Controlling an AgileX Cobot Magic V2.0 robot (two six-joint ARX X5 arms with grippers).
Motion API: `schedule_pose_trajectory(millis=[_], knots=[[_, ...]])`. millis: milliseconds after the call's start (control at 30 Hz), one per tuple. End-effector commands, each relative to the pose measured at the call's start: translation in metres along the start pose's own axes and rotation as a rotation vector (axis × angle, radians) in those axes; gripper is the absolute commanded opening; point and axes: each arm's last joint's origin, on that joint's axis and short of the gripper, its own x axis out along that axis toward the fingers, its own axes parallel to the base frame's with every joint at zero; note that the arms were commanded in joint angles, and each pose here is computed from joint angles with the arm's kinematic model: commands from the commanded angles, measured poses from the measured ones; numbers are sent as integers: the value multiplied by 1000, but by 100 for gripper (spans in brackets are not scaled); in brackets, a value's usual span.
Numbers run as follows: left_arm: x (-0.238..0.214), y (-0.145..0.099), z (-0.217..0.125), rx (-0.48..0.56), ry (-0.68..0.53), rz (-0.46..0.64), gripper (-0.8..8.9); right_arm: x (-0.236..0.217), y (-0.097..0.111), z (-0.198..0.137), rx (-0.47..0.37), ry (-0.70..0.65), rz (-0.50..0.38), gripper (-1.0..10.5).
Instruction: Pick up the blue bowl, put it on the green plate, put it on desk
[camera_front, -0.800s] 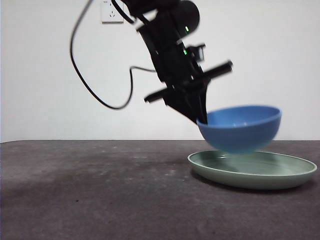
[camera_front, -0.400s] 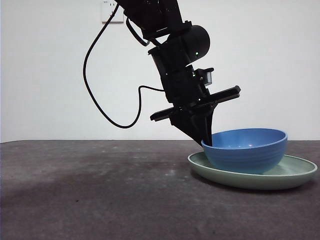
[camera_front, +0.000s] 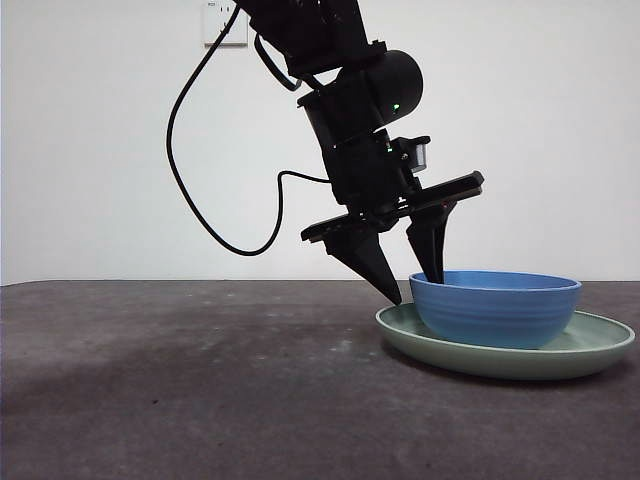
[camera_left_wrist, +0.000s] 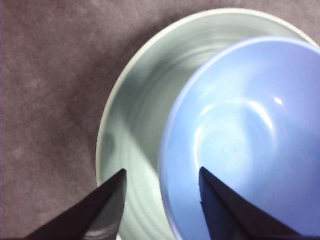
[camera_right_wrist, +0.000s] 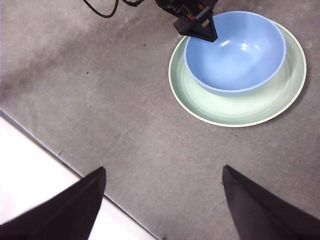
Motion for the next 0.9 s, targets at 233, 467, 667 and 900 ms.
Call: schedule_pose_trajectory(millis=[233,467,667,900], knots=[[-37,-11,12,36,-80,-20,258,-4,1,4,-2,-19,-7,373],[-128,-18,19,71,-265,-43,258,-4,1,4,-1,-17,-26,373],[-214,-14,10,80,-425,-41,258,-4,1,4,-1,-17,-26,373],[-276,1,-22,92,-457,7,258,-4,1,4,-2,-19,-26,373]])
